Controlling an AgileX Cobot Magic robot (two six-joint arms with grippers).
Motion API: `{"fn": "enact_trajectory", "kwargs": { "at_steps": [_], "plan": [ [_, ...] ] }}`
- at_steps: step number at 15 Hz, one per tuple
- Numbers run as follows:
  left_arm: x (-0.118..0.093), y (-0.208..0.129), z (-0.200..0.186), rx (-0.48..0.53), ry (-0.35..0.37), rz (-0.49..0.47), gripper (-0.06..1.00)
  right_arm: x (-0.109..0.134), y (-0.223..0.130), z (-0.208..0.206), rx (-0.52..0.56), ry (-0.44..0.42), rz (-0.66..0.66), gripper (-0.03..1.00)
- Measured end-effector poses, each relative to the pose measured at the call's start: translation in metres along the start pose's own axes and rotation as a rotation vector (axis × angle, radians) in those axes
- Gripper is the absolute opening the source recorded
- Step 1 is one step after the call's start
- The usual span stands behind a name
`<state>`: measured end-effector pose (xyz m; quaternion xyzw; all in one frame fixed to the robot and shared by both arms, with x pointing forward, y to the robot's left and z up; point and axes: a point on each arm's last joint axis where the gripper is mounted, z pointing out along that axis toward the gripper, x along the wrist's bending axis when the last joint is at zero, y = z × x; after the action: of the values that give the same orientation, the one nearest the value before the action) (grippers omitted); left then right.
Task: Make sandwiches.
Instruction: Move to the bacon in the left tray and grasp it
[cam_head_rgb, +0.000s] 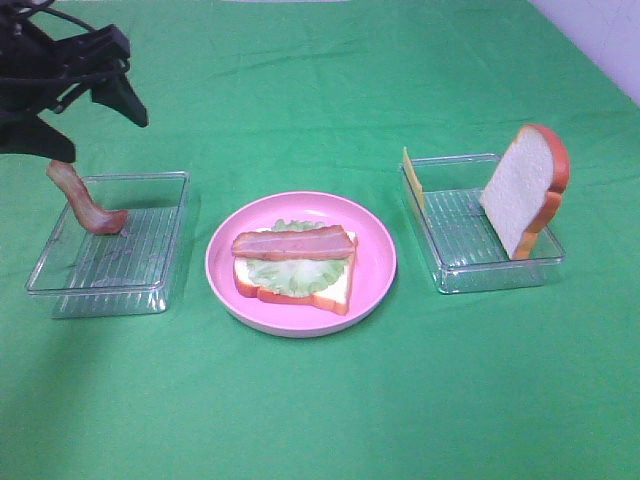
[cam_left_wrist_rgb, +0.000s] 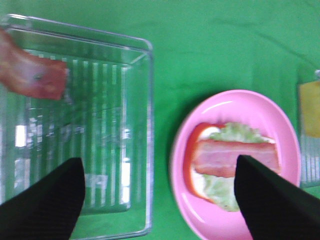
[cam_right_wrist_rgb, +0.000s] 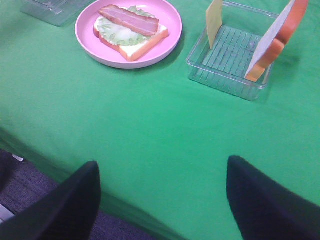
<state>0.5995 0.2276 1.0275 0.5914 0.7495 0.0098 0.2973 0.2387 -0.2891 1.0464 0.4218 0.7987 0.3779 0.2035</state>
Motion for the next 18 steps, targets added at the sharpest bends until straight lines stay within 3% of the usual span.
{"fn": "enact_trajectory", "kwargs": {
  "at_steps": [3,6,9,13,18],
  "plan": [
    [0.022,0.016,-0.020,0.021,0.169,0.030,0.77,0.000,0.000,0.000,0.000,0.000,0.000,0.67],
    [0.040,0.036,-0.040,-0.044,0.296,0.010,0.77,0.000,0.000,0.000,0.000,0.000,0.000,0.67],
    [0.052,0.048,-0.044,-0.068,0.327,-0.012,0.75,0.000,0.000,0.000,0.000,0.000,0.000,0.67],
    [0.065,0.058,-0.004,0.016,0.351,0.006,0.74,0.000,0.000,0.000,0.000,0.000,0.000,0.67],
    [0.075,0.057,0.036,0.087,0.310,0.000,0.74,0.000,0.000,0.000,0.000,0.000,0.000,0.67]
  ]
}}
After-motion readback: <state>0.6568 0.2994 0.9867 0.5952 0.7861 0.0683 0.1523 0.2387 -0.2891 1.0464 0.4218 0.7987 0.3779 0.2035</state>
